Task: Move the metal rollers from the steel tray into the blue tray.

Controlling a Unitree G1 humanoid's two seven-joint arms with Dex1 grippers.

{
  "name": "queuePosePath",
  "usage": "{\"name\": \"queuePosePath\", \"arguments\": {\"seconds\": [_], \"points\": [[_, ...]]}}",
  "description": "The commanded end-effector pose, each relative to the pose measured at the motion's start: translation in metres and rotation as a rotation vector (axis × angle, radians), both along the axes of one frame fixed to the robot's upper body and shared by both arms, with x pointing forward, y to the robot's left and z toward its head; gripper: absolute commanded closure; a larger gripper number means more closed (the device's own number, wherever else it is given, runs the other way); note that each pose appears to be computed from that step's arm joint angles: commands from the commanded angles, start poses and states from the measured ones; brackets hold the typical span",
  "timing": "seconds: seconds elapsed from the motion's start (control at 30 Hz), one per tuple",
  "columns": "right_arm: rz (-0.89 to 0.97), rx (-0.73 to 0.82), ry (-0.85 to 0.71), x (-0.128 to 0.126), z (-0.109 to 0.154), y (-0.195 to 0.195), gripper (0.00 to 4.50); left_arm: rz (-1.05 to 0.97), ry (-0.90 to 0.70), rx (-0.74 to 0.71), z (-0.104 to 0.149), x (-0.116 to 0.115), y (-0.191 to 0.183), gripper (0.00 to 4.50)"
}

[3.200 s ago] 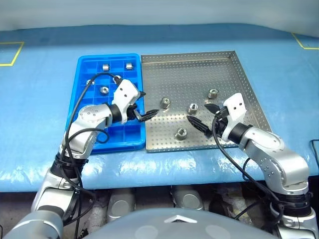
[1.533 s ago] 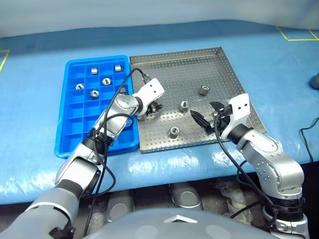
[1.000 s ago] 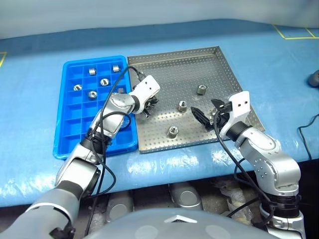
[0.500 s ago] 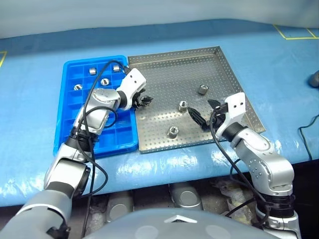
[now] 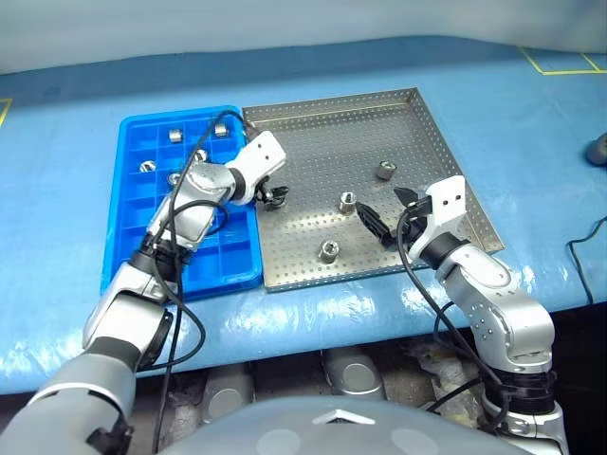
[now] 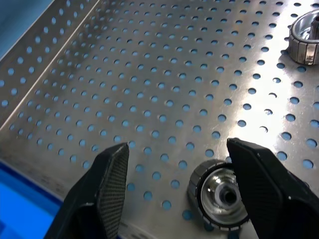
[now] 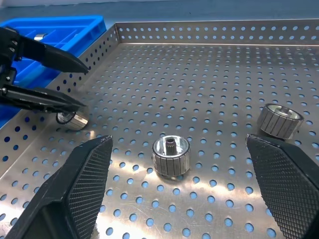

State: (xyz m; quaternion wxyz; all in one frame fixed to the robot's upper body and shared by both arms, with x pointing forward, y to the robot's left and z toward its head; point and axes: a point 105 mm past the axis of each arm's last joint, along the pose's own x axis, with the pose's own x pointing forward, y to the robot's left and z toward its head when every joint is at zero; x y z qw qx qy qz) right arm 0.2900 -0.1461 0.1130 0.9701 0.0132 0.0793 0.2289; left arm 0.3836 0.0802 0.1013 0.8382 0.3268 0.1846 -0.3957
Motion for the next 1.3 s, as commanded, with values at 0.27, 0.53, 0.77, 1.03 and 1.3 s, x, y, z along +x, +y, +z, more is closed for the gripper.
{"name": "queuePosePath", "arguments": {"seconds": [0.27, 0.53, 0.77, 1.03, 1.3], "points": [[-0.013, 0.005, -0.049, -0.002, 0.009, 0.000, 0.00, -0.031, 0.070, 0.152, -0.021, 0.000, 0.014, 1.47], [-0.020, 0.002, -0.057, 0.000, 0.011, -0.001, 0.00, -0.047, 0.108, 0.112, -0.025, -0.001, 0.002, 4.00], [-0.022, 0.002, -0.057, 0.000, 0.011, 0.000, 0.00, -0.035, 0.127, -0.092, -0.007, 0.000, -0.010, 4.48], [-0.017, -0.002, -0.055, 0.000, 0.011, 0.001, 0.00, -0.053, 0.054, -0.150, 0.019, 0.001, 0.005, 4.31], [0.031, 0.003, -0.055, 0.004, 0.010, 0.013, 0.00, -0.148, -0.028, -0.032, 0.048, 0.004, 0.010, 1.86]]}}
